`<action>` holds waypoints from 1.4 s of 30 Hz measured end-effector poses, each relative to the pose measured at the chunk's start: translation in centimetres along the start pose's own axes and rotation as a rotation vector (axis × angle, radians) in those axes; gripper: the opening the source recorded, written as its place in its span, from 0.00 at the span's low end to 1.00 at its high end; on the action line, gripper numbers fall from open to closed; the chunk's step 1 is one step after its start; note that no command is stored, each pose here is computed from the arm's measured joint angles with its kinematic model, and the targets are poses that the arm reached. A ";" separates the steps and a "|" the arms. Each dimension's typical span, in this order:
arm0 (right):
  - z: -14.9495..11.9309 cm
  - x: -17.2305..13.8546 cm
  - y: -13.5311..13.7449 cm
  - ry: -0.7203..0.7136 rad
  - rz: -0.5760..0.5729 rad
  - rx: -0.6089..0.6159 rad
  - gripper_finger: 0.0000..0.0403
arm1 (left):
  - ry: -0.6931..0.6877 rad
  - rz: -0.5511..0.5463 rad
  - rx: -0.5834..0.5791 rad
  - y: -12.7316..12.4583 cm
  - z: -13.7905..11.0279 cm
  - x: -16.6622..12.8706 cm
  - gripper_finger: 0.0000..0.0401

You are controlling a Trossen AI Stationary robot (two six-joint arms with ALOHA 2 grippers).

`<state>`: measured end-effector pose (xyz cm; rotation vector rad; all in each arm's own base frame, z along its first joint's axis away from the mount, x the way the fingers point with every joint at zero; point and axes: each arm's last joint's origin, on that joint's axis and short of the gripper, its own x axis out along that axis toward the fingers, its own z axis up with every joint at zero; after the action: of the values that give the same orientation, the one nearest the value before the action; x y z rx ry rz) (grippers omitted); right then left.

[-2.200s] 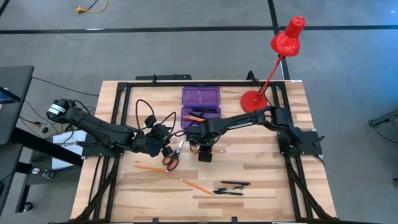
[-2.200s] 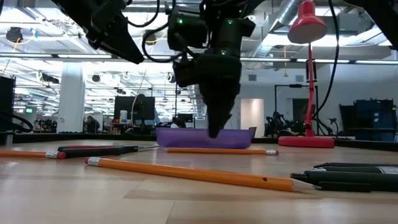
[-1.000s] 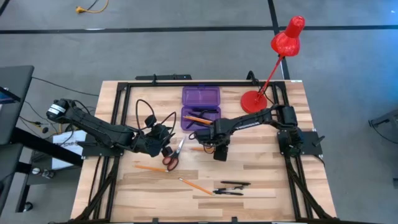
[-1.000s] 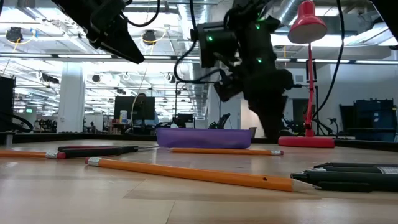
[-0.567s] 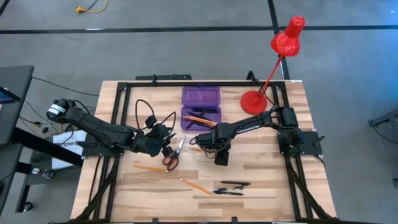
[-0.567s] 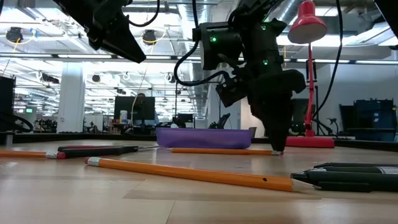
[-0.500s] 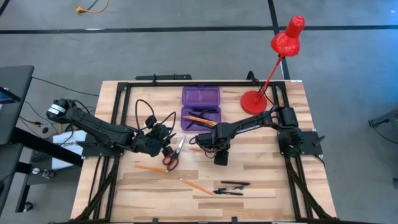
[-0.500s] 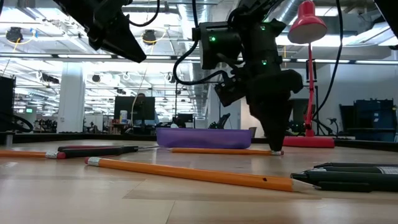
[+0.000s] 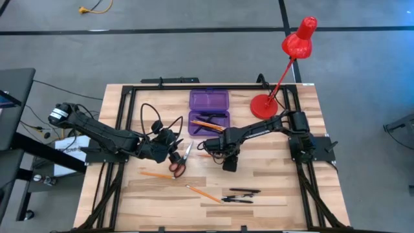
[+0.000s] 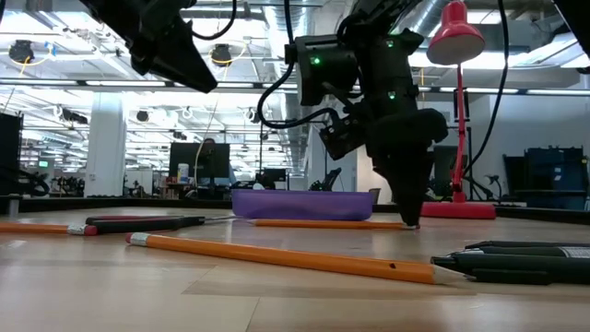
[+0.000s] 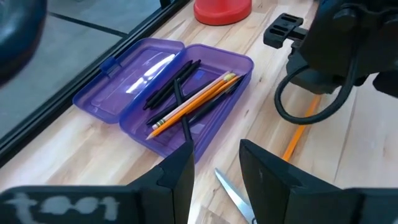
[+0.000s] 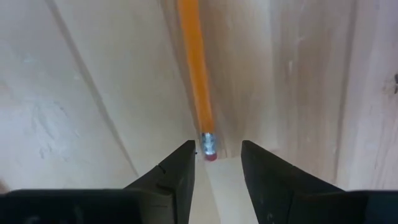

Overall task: Pick & place school supplies into a supply box
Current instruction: Put the yellow pencil into the purple supply box

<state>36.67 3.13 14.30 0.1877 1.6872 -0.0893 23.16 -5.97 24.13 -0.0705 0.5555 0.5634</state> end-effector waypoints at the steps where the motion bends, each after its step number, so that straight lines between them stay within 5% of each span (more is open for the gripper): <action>1: 0.0 0.0 0.0 -0.003 0.001 0.009 0.30 | -0.002 -0.001 -0.002 0.0 0.0 0.0 0.29; 34: -0.1 1.4 0.8 0.066 0.001 -0.020 0.30 | -0.024 -0.013 -0.090 -0.2 0.3 0.0 0.29; 42: 0.0 1.6 0.8 0.062 0.003 -0.024 0.17 | -0.023 -0.012 -0.090 -0.2 0.3 0.0 0.29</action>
<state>36.62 4.07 12.79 0.1771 1.7490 -0.0617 23.38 -6.04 24.37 -0.1519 0.5066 0.5762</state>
